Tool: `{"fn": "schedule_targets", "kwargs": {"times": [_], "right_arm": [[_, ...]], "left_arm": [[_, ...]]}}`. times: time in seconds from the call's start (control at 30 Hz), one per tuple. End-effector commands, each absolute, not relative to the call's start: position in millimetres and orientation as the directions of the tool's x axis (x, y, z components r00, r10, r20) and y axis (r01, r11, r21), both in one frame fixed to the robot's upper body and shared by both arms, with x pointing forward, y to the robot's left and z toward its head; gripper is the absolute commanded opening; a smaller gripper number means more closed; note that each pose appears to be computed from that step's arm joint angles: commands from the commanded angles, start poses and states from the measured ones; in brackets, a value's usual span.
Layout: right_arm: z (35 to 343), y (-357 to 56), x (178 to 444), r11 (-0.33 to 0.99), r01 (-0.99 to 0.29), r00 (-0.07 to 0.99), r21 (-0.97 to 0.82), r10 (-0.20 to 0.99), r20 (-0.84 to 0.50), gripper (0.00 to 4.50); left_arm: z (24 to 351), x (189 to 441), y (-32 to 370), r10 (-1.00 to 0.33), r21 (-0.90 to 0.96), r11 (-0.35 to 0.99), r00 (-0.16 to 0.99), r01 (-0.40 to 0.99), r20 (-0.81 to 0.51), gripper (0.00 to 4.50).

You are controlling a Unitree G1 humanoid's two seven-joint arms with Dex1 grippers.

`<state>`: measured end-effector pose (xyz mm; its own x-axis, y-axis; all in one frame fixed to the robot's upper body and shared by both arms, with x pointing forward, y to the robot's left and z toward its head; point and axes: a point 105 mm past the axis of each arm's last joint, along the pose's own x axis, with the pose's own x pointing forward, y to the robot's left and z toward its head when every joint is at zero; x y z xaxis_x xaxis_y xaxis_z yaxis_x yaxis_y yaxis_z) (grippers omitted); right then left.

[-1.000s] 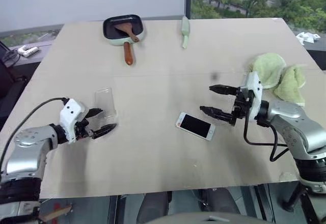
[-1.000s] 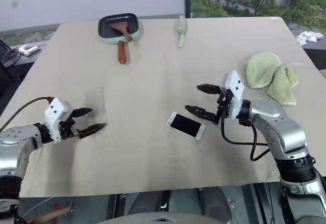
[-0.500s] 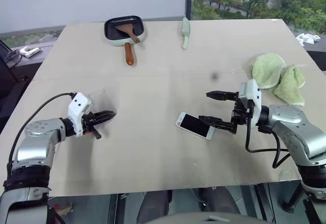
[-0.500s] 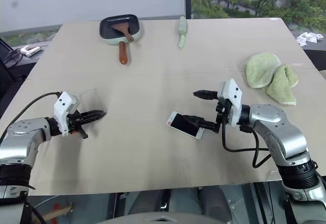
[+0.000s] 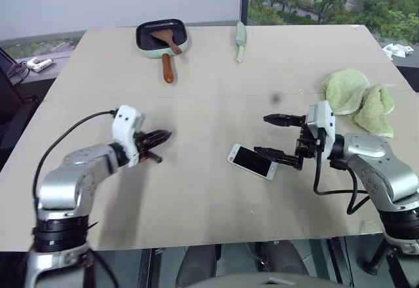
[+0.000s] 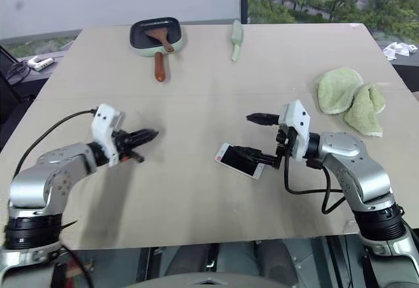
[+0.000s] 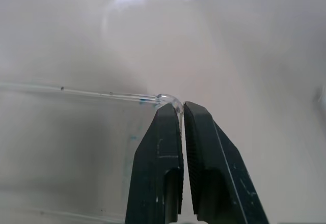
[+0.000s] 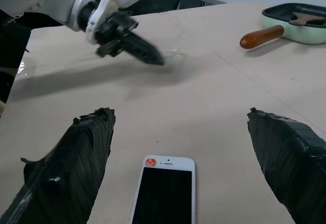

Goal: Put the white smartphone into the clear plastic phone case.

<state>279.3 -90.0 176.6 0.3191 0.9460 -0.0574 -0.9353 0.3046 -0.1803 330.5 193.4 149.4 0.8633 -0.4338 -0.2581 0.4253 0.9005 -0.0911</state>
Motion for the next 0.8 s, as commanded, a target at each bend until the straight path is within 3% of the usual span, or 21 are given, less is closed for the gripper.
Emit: {"fn": "schedule_targets", "kwargs": {"times": [0.03, 0.1, 0.27, 0.43, 0.53, 0.6, 0.73, 0.8], "right_arm": [[186.1, -88.2, 277.6, 0.294, -0.929, 0.308, -0.224, 0.951, -0.029, 4.5], [186.2, -87.4, 277.8, 0.296, -0.928, 0.31, -0.227, 0.95, -0.027, 4.5], [188.6, -84.8, 278.0, 0.301, -0.925, 0.313, -0.232, 0.95, -0.018, 4.5], [189.2, -86.0, 279.3, 0.306, -0.922, 0.319, -0.238, 0.948, -0.016, 4.5], [189.6, -87.9, 279.6, 0.312, -0.919, 0.325, -0.24, 0.945, -0.015, 4.5], [189.4, -89.4, 279.7, 0.316, -0.918, 0.329, -0.24, 0.944, -0.016, 4.5], [187.6, -88.8, 279.4, 0.316, -0.918, 0.329, -0.239, 0.944, -0.018, 4.5], [187.7, -87.1, 279.4, 0.315, -0.919, 0.328, -0.239, 0.945, -0.014, 4.5]], "left_arm": [[173.8, 345.9, 188.3, -0.213, -0.075, 0.976, 0.966, 0.203, -0.149, 0.16], [166.4, 351.3, 182.6, -0.068, -0.079, 0.995, 0.975, 0.053, -0.211, 0.16], [164.1, 359.8, 144.1, -0.045, -0.158, 0.987, 0.962, 0.002, -0.27, 0.16], [158.4, 371.8, 133.1, 0.008, -0.129, 0.99, 0.951, -0.05, -0.31, 0.16], [156.7, 373.6, 132.4, 0.024, -0.152, 0.985, 0.941, -0.079, -0.338, 1.41], [158.4, 373.2, 132.2, 0.04, -0.144, 0.985, 0.938, -0.095, -0.345, 2.5], [178.4, 375.9, 129.9, 0.001, -0.134, 0.99, 0.962, -0.039, -0.272, 4.42], [201.2, 373.4, 116.8, -0.161, -0.138, 0.98, 0.976, 0.141, -0.147, 4.42]]}}
